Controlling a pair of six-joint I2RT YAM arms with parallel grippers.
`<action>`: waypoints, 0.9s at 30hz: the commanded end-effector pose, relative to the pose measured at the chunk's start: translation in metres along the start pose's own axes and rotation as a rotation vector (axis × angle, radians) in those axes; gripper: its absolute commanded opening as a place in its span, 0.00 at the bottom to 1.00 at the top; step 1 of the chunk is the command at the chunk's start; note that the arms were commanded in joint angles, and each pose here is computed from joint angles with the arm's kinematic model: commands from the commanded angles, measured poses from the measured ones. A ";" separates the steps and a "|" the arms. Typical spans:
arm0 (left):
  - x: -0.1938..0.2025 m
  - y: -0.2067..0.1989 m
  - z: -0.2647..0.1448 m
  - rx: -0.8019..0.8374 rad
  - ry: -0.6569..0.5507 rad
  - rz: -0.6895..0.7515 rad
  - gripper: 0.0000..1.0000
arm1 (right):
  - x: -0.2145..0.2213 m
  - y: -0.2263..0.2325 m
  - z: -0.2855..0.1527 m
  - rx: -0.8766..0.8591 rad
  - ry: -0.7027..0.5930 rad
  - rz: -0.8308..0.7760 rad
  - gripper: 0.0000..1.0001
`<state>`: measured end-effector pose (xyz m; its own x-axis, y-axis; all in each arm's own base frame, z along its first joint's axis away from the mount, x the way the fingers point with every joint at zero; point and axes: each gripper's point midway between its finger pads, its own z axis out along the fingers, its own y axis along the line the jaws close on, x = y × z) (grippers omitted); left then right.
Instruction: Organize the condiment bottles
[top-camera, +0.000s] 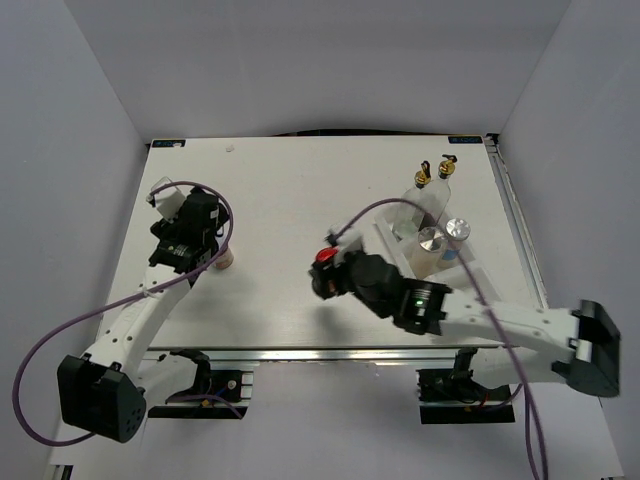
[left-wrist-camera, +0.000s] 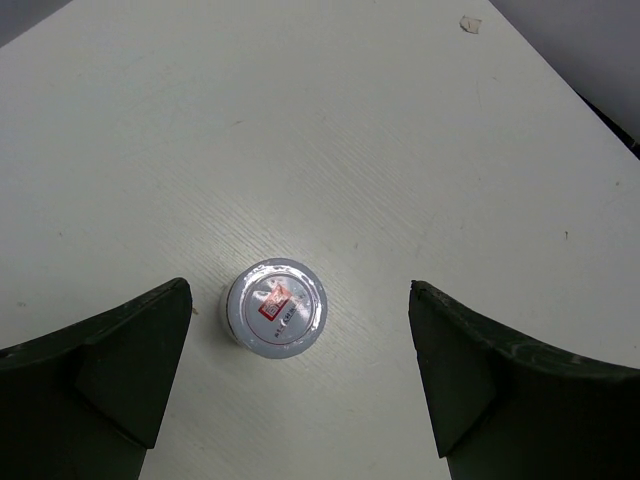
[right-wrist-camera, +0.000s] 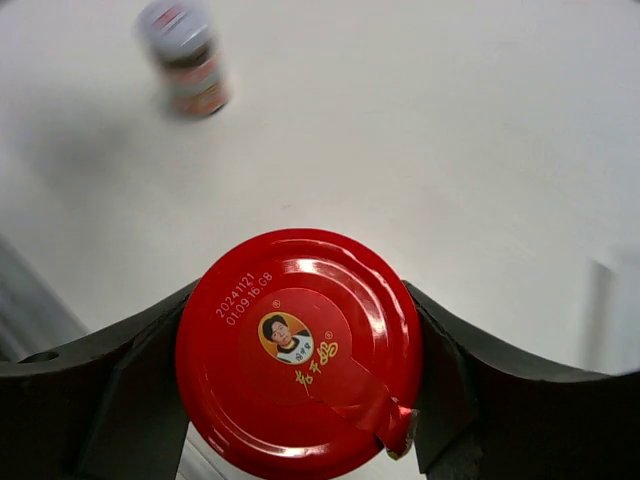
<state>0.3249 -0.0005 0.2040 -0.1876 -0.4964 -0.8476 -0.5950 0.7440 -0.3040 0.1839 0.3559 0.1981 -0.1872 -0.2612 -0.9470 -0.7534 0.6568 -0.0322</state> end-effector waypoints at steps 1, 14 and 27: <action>-0.010 -0.015 0.004 0.039 -0.017 -0.019 0.98 | -0.019 -0.095 -0.066 0.443 -0.083 0.219 0.00; 0.018 -0.018 0.024 0.027 0.049 0.011 0.98 | 0.048 -0.221 -0.207 1.062 -0.048 0.512 0.00; 0.032 -0.016 0.034 0.012 0.101 0.059 0.98 | 0.096 -0.289 -0.224 1.363 0.064 0.525 0.00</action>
<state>0.3514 -0.0145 0.1537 -0.3267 -0.4896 -0.8084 -0.5810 0.7787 -0.2369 0.2243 -0.0041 0.1677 -0.4270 0.1740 -0.8874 0.5098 0.8568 -0.0773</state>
